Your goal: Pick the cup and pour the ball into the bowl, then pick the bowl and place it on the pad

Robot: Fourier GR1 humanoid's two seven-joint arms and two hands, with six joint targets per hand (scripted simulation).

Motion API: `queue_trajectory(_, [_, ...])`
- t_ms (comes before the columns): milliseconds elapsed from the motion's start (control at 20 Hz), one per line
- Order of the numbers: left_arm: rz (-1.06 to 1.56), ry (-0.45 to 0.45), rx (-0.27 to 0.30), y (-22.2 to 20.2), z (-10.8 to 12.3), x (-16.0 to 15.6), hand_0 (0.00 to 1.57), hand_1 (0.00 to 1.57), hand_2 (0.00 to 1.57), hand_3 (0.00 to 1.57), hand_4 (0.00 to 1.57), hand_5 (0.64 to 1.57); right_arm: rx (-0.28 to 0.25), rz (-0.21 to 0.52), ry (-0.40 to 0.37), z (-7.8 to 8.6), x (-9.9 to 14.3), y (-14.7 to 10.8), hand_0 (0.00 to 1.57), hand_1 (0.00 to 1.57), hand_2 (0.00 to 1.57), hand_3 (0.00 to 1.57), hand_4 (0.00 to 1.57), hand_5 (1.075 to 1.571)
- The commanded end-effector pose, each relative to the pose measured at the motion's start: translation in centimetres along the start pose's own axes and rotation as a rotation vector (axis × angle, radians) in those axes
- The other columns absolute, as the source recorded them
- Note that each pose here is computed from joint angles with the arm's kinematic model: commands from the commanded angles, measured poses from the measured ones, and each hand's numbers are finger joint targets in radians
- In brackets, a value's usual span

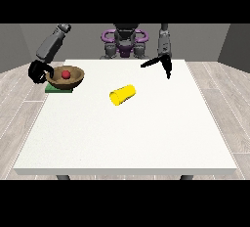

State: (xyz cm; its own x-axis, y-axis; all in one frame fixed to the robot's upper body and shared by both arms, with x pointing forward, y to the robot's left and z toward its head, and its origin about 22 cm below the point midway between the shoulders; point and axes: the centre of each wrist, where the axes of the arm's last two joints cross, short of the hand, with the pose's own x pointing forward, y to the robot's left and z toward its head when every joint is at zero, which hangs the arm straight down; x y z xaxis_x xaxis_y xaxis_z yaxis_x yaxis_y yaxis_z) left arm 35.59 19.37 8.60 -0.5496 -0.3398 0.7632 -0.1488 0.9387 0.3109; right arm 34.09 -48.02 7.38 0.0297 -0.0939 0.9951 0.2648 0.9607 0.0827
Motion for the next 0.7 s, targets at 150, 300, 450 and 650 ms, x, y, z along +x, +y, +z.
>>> queue_trajectory(150, [-0.011, -0.093, 0.029, 0.4, 0.1, 3.3, 0.00, 0.00, 0.00, 0.00, 0.00, 1.563, -0.024, 0.059, -0.100, 1.4, 1.6, -4.1, 1.57, 1.57, 1.57, 0.00, 1.04, 1.569])
queue_trajectory(300, [-0.016, -0.129, 0.037, 1.6, -1.4, 4.3, 0.00, 0.00, 0.00, 0.00, 0.00, 1.564, -0.033, 0.066, -0.141, 0.5, 3.7, -3.6, 1.57, 1.57, 1.57, 0.00, 1.03, 1.569])
queue_trajectory(450, [-0.021, -0.150, 0.077, 2.9, -1.9, 5.9, 0.00, 0.00, 0.00, 0.00, 0.00, 1.563, -0.019, 0.097, -0.182, 0.8, 4.0, -4.2, 1.57, 1.57, 1.57, 0.44, 1.03, 1.571])
queue_trajectory(650, [0.005, -0.076, 0.021, 0.1, 0.5, 5.2, 0.00, 0.00, 0.00, 0.00, 0.00, 1.565, -0.035, -0.017, -0.063, 0.1, 3.1, -3.1, 1.57, 1.57, 1.57, 0.00, 0.84, 1.569])
